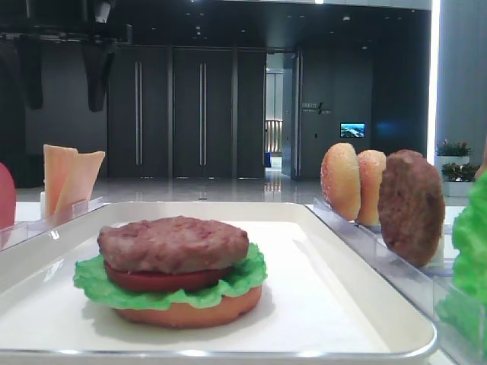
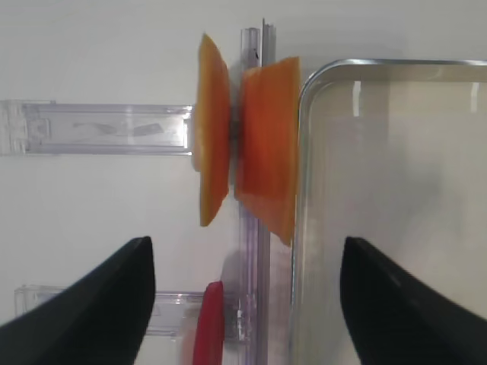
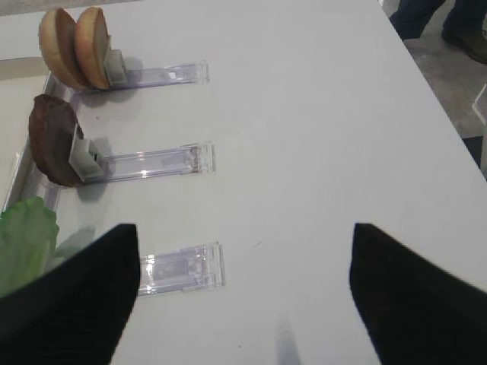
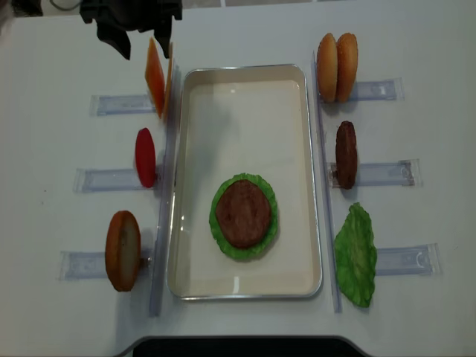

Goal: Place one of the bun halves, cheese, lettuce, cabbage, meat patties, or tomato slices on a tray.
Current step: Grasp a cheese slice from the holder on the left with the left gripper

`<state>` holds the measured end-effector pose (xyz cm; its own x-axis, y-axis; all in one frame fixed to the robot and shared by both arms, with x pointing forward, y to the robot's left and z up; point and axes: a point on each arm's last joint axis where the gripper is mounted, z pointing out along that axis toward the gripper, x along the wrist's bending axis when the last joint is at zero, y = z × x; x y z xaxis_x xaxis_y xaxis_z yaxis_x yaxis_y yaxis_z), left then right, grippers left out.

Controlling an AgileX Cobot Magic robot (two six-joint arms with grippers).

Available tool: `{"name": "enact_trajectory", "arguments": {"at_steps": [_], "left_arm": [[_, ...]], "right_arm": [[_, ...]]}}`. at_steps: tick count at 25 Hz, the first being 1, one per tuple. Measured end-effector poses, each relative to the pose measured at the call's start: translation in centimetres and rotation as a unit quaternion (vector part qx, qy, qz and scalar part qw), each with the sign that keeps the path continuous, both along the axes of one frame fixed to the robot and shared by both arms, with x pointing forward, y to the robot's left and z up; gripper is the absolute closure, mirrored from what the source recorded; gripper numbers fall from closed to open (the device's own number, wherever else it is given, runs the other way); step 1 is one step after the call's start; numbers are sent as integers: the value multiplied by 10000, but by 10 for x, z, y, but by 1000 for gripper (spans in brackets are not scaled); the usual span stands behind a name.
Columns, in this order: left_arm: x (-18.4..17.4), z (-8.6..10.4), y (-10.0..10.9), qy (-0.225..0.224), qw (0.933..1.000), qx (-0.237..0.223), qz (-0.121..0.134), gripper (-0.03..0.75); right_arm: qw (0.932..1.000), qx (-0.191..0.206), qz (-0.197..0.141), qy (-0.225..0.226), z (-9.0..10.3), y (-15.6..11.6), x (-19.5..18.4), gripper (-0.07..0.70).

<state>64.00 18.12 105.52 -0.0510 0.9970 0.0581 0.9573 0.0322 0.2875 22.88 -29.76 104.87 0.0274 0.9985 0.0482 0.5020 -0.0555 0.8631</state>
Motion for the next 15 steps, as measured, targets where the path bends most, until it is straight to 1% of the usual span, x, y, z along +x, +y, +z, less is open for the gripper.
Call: {"name": "enact_trajectory", "arguments": {"at_steps": [3, 8, 15], "left_arm": [[1, -7, -5, 67, 10000, 19, 27, 139], [6, -17, -6, 96, 9999, 31, 114, 139], [14, -24, -9, -142, 9998, -79, 85, 139]], "right_arm": [[10000, 0, 0, 0, 0, 0, 0, 92], [10000, 0, 0, 0, 0, 0, 0, 92], [10000, 0, 0, 0, 0, 0, 0, 92]]}}
